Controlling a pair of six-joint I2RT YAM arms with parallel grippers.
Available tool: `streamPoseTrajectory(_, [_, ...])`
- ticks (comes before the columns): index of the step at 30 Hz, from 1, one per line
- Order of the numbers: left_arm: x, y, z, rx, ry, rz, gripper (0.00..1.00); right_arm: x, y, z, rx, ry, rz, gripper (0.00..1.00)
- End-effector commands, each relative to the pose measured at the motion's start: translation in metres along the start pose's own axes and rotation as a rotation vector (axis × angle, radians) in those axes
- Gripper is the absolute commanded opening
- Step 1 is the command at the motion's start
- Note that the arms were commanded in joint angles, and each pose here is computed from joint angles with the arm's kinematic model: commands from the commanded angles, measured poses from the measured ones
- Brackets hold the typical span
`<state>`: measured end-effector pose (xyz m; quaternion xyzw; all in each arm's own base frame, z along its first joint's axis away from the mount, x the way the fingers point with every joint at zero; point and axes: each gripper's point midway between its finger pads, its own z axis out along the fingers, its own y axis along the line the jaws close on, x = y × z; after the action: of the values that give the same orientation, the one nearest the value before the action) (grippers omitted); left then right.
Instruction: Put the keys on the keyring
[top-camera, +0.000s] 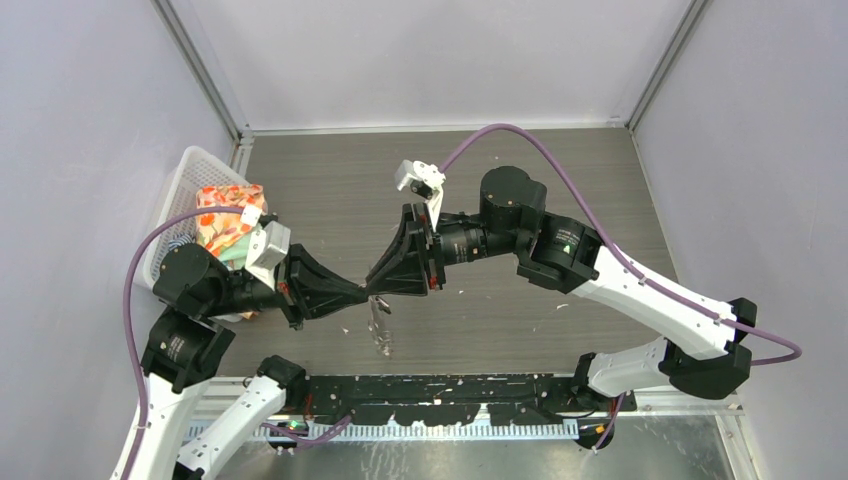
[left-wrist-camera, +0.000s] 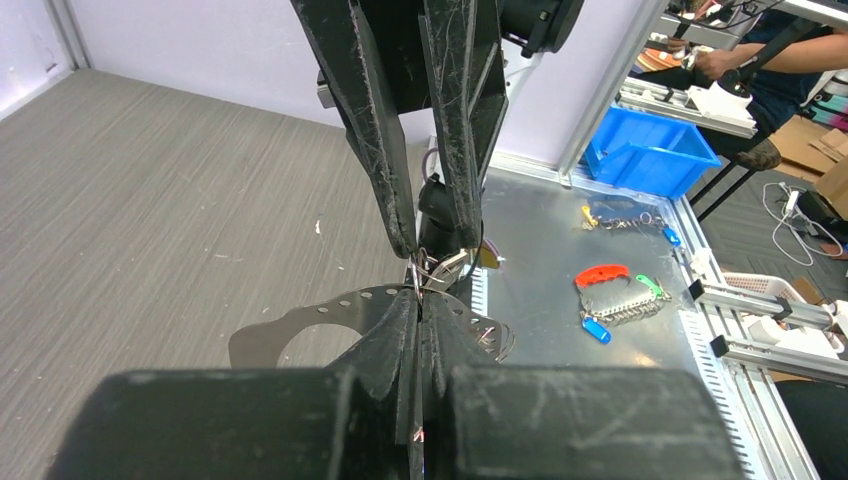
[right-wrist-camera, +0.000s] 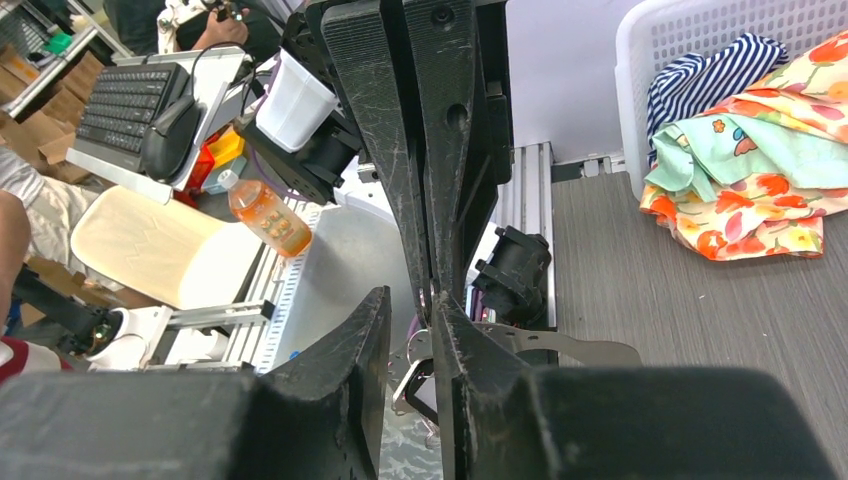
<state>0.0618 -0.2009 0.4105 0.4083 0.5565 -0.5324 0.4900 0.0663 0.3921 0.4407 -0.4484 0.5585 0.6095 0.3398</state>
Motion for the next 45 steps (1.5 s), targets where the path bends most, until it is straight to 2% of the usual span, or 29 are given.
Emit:
streamPoseTrajectory(1, [-0.025, -0.008, 0.000, 0.014, -0.061, 0.078, 0.00, 0.003, -0.003, 0.000, 0.016, 0.002, -0.002, 0.28])
streamPoseTrajectory(3, [-0.025, -0.008, 0.000, 0.014, -0.062, 0.079, 0.00, 0.003, -0.004, 0.000, 0.020, 0.002, -0.001, 0.30])
streamPoseTrajectory(5, [-0.026, -0.007, 0.000, 0.014, -0.062, 0.082, 0.00, 0.004, -0.007, 0.000, 0.039, 0.004, 0.002, 0.38])
streamPoseTrajectory(10, [-0.026, -0.007, 0.000, 0.014, -0.060, 0.090, 0.00, 0.004, -0.014, -0.002, 0.081, -0.011, 0.001, 0.38])
streamPoseTrajectory(16, [-0.025, -0.006, 0.000, 0.008, -0.057, 0.088, 0.00, -0.003, -0.011, -0.004, 0.079, -0.043, -0.008, 0.23])
streamPoseTrajectory(22, [-0.023, -0.004, 0.000, 0.004, -0.052, 0.085, 0.00, -0.008, -0.009, -0.006, 0.078, -0.071, -0.003, 0.25])
streamPoseTrajectory(25, [-0.024, -0.004, 0.001, 0.003, -0.054, 0.088, 0.00, -0.009, -0.008, -0.006, 0.076, -0.078, -0.005, 0.22])
streamPoseTrajectory(27, [-0.023, -0.003, 0.001, 0.002, -0.052, 0.086, 0.00, -0.010, -0.007, -0.006, 0.073, -0.083, -0.004, 0.15])
streamPoseTrajectory(29, [-0.021, -0.003, 0.000, 0.001, -0.046, 0.085, 0.00, -0.010, -0.006, -0.006, 0.067, -0.083, -0.005, 0.02])
streamPoseTrajectory(32, [-0.014, 0.001, -0.001, -0.018, -0.020, 0.086, 0.00, -0.007, -0.007, -0.006, 0.072, -0.060, -0.003, 0.01])
streamPoseTrajectory(33, [-0.011, 0.004, -0.001, -0.030, -0.005, 0.085, 0.02, -0.005, -0.008, -0.007, 0.080, -0.043, -0.007, 0.01])
streamPoseTrajectory(40, [0.015, 0.013, -0.007, -0.055, 0.153, 0.079, 0.38, 0.017, -0.018, -0.019, 0.155, 0.148, -0.037, 0.01])
streamPoseTrajectory(45, [0.016, 0.017, -0.005, -0.033, 0.175, 0.113, 0.42, 0.032, -0.020, -0.022, 0.158, 0.268, -0.024, 0.01])
